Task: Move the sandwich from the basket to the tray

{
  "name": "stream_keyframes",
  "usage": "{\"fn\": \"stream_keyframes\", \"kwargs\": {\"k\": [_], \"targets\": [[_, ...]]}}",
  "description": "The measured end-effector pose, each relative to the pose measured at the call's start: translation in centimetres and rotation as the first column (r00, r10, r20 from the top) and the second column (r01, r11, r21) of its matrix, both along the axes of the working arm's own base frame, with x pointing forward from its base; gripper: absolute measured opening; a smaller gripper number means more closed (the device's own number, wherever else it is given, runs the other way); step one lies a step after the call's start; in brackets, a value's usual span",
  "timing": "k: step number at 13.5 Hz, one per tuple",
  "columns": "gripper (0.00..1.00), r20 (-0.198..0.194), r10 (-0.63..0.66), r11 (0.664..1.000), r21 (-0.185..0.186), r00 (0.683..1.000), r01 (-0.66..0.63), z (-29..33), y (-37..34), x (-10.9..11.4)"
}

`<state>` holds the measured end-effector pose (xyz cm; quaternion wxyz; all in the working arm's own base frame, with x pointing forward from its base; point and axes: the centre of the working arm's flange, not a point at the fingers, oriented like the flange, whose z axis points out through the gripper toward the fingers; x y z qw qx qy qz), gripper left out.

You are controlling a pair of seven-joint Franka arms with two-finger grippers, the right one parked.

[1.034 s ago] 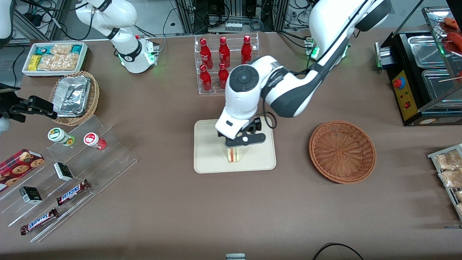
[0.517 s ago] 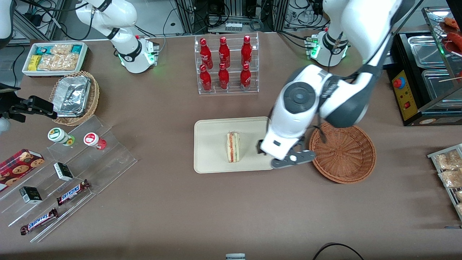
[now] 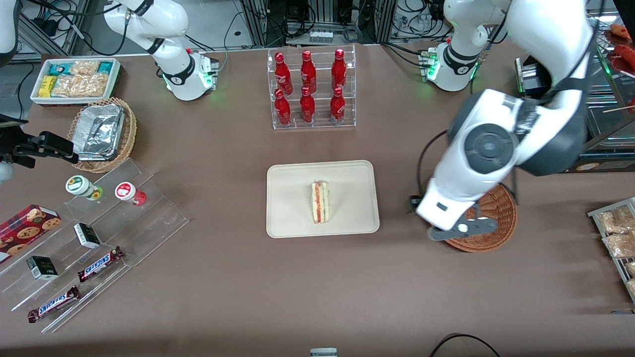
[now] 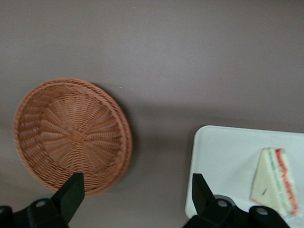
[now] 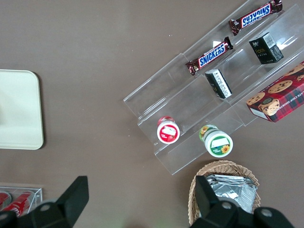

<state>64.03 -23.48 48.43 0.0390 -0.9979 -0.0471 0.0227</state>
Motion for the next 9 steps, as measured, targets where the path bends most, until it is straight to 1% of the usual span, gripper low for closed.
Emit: {"fn": "stream_keyframes", "kwargs": {"k": [3,6,9], "targets": [[1.00,-0.046,-0.071,0.997,-0.029,0.996,0.070,1.2,5.7,-1.1],[1.00,-0.074,-0.151,0.988,-0.028,0.986,0.149,3.6,10.7,-3.6],[1.00,-0.088,-0.185,0.983,-0.026,0.979,0.184,6.4,13.6,-6.3]]}}
